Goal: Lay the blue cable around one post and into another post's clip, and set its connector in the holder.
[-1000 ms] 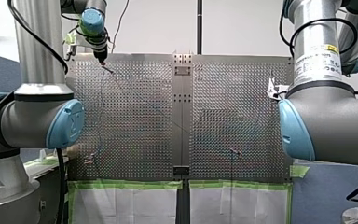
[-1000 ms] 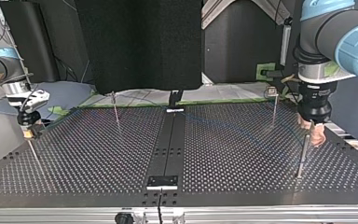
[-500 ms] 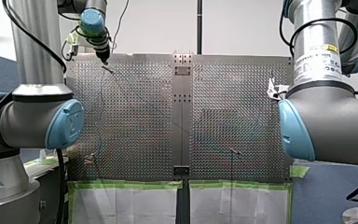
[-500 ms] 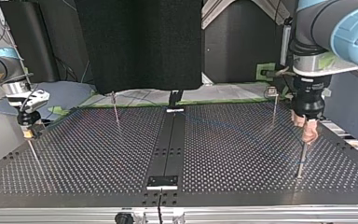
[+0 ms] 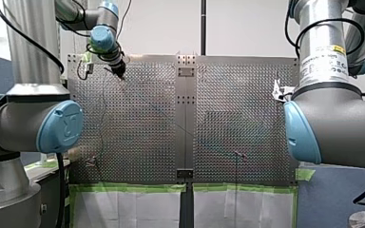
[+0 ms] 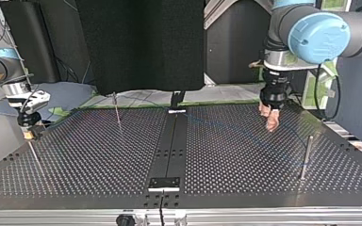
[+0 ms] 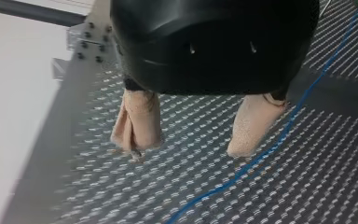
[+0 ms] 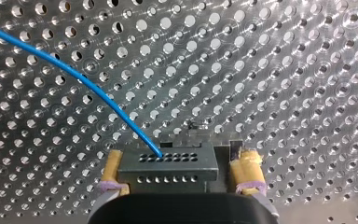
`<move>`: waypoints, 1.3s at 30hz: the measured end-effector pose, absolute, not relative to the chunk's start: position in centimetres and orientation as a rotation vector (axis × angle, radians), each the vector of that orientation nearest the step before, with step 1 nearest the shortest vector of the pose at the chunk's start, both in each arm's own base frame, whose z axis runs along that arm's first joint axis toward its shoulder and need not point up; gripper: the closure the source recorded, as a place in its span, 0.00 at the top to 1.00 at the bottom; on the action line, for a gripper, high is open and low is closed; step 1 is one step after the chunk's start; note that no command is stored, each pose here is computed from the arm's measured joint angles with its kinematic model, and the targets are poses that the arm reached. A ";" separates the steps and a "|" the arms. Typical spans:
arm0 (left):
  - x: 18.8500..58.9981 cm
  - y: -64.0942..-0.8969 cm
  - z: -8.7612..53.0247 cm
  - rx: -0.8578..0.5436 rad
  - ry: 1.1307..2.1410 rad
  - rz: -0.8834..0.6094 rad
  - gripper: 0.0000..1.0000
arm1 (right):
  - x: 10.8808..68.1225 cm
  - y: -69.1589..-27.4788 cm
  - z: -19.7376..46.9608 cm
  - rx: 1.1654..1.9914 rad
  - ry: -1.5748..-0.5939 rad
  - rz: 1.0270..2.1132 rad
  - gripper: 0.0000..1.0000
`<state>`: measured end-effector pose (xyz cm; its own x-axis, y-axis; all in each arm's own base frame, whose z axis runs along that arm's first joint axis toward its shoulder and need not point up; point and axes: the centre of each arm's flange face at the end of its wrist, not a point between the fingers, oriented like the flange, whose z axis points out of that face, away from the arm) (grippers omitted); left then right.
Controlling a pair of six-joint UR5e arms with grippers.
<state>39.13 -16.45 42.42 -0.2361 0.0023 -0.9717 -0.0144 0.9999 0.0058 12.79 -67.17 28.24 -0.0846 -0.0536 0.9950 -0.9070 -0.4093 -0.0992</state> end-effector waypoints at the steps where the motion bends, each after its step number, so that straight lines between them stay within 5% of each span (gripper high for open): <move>1: 39.2 -16.7 41.8 -0.008 1.816 0.010 1.00 | 12.8 -67.2 28.2 1.498 -1.075 1.575 1.00; 19: 37.4 -22.8 29.4 0.122 1.967 -0.077 1.00 | 12.8 -67.2 28.2 1.498 -1.075 1.575 1.00; 39: 30.7 -27.1 16.3 0.160 2.144 -0.180 1.00 | 12.8 -67.2 28.2 1.498 -1.075 1.575 1.00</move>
<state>30.73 -27.12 16.30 -0.5447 0.0451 -0.8374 0.1839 0.9807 -0.0668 12.79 -67.17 28.24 -0.0846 -0.0536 0.9950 -0.9069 -0.4094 -0.0992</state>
